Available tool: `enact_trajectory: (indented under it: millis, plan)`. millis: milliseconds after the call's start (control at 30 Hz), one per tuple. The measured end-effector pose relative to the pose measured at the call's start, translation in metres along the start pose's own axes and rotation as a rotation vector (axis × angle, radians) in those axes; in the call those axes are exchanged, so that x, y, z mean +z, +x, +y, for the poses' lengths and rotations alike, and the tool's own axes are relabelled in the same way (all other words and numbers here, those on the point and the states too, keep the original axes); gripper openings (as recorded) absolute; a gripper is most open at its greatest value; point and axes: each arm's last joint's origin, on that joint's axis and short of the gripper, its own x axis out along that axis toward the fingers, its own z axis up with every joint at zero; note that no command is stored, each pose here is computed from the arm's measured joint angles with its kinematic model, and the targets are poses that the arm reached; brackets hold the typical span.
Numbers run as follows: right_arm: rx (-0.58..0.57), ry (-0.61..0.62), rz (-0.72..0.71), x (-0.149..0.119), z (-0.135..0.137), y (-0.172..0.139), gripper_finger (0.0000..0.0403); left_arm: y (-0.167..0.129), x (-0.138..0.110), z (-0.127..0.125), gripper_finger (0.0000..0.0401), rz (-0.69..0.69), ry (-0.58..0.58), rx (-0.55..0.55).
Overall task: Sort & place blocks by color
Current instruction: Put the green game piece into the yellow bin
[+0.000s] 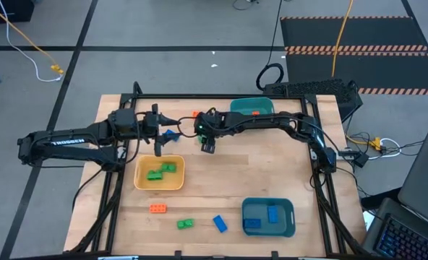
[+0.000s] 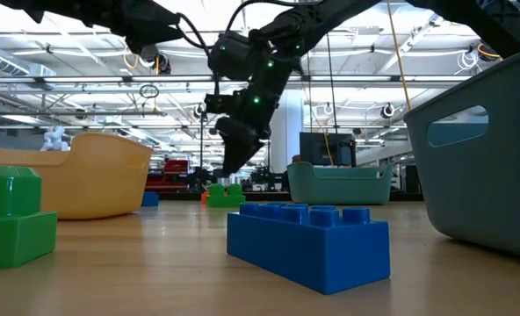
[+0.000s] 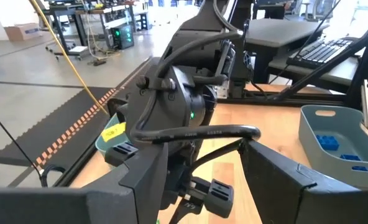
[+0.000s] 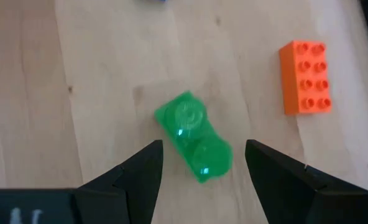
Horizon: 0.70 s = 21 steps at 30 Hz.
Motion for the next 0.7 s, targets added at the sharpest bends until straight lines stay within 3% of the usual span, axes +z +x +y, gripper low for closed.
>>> enact_trajectory:
  millis: [333,700]
  plan:
    - [-0.028,-0.065,0.022,-0.0044,0.0003,0.0042,0.0221,-0.0012,-0.0013,-0.0002,0.0205,0.015,-0.005,-0.003]
    - [-0.003,-0.029,0.010,-0.0038,-0.0025,0.0051,0.0221,-0.0012,-0.0017,-0.0002,0.0205,0.019,-0.012,-0.003]
